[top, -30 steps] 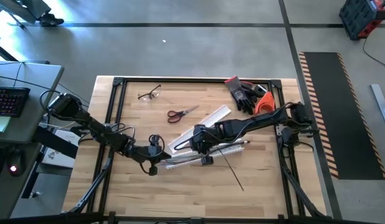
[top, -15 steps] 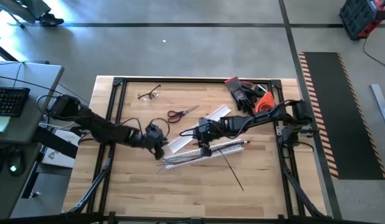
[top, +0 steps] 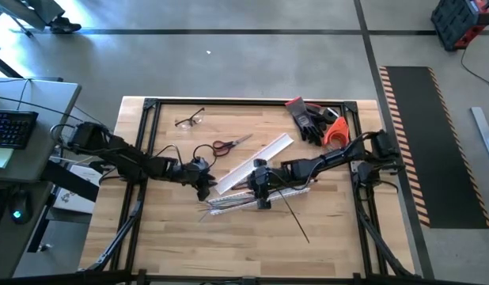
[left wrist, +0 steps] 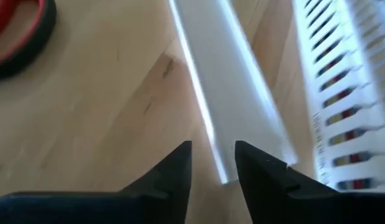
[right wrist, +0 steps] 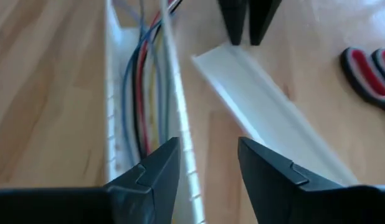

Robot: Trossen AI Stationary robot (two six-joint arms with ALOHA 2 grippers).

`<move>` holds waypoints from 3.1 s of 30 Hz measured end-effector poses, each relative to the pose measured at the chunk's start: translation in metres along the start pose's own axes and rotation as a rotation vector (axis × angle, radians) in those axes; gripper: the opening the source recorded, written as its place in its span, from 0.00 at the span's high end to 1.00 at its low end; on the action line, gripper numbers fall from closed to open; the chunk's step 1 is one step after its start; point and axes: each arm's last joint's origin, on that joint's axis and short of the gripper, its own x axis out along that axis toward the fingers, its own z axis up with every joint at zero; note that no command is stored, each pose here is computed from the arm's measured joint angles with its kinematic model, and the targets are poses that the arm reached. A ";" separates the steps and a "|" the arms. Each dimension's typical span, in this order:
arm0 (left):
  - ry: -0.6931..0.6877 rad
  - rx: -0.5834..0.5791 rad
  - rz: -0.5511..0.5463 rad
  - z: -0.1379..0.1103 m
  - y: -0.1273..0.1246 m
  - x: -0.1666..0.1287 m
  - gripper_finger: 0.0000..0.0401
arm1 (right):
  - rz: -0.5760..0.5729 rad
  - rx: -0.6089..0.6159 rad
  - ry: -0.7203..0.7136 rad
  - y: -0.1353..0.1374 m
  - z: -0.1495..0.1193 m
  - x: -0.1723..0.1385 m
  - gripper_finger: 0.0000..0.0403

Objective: Ziptie cables
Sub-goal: Close the white cable duct lid

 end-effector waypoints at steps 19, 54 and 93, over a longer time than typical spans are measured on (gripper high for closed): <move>-0.005 0.333 0.208 -0.013 -0.022 0.013 1.00 | -0.217 0.007 -0.107 0.075 0.002 -0.015 0.62; -0.067 0.955 0.596 0.007 -0.067 -0.004 1.00 | 0.209 0.144 0.135 -0.096 -0.045 0.017 0.37; -0.289 0.350 0.272 -0.008 -0.089 -0.080 0.77 | -0.891 -0.641 0.323 0.012 -0.035 0.037 0.87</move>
